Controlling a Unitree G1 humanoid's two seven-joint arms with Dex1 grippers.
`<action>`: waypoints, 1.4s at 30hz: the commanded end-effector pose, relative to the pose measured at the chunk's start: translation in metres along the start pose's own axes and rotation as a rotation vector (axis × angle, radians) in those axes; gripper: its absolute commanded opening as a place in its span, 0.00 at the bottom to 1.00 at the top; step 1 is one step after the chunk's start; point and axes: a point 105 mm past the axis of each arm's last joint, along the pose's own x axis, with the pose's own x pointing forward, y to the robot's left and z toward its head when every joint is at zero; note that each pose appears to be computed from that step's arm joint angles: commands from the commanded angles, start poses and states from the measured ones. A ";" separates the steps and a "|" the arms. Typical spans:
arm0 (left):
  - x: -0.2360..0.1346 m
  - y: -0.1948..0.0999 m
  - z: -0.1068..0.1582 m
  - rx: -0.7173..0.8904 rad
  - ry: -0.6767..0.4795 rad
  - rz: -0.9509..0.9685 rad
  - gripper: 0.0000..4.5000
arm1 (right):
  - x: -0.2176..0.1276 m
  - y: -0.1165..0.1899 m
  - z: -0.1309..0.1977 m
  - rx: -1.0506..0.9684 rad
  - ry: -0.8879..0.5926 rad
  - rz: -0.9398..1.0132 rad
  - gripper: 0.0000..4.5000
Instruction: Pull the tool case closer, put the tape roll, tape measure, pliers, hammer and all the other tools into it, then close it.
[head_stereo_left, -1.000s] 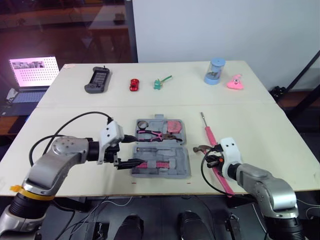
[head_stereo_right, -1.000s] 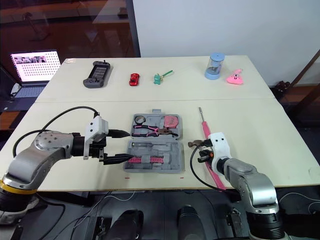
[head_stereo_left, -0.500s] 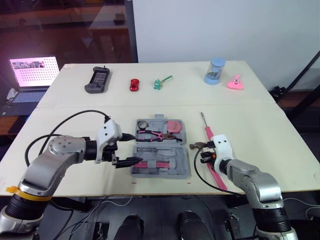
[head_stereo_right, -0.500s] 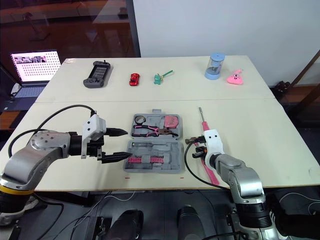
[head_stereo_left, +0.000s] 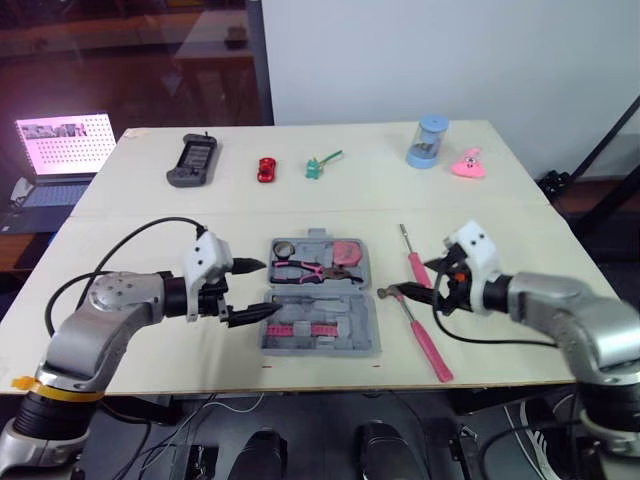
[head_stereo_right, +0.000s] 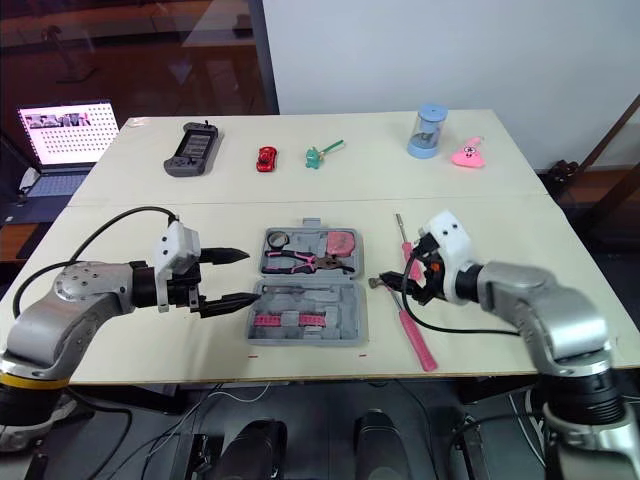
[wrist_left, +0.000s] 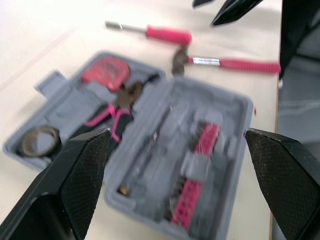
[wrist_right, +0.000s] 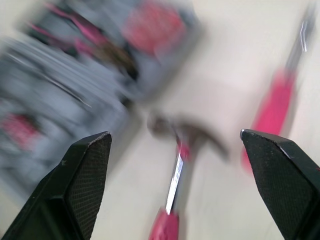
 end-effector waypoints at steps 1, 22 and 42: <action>-0.005 0.002 0.008 0.067 -0.038 0.054 1.00 | -0.003 0.010 0.021 -0.340 -0.037 0.119 0.98; -0.010 -0.014 -0.011 0.029 -0.003 0.179 1.00 | 0.049 -0.018 -0.044 -1.786 0.440 0.751 0.98; -0.020 -0.024 -0.010 -0.004 0.031 0.184 1.00 | 0.081 0.001 -0.062 -1.925 0.427 0.977 0.01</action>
